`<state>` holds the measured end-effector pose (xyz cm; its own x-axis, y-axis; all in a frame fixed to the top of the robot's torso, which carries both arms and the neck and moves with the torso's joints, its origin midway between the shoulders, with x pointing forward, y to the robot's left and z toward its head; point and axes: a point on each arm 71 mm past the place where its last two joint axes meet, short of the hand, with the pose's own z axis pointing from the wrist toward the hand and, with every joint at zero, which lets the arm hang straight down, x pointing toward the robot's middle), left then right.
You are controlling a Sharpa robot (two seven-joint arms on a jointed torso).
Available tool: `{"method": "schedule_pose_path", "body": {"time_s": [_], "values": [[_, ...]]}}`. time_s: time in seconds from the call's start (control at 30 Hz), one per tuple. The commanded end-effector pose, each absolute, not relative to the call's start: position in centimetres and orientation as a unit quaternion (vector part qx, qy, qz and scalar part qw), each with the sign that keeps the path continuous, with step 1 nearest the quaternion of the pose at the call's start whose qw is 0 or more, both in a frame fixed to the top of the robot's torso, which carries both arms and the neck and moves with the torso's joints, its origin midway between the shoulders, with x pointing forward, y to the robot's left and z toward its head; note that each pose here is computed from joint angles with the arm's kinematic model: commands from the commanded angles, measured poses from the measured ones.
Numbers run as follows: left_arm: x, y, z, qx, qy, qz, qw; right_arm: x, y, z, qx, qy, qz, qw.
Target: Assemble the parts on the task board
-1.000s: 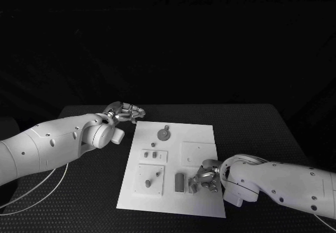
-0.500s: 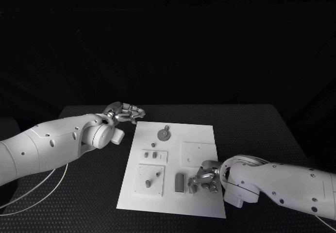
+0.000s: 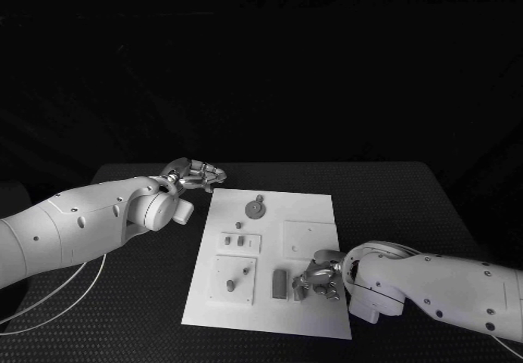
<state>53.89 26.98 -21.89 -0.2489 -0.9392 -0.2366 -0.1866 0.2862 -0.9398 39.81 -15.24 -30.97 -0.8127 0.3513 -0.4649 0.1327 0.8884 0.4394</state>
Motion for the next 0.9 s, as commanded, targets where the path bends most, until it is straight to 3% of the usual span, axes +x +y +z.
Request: {"method": "schedule_pose_path", "body": {"time_s": [0.03,0.9], "values": [[53.88,26.75,-21.80,-0.416,0.669,-0.428,0.443,39.34,-14.49,-30.93,0.108,0.934,0.217,0.263],[53.87,26.82,-21.81,-0.417,0.669,-0.428,0.442,39.19,-15.10,-30.85,0.104,0.934,0.216,0.264]]}}
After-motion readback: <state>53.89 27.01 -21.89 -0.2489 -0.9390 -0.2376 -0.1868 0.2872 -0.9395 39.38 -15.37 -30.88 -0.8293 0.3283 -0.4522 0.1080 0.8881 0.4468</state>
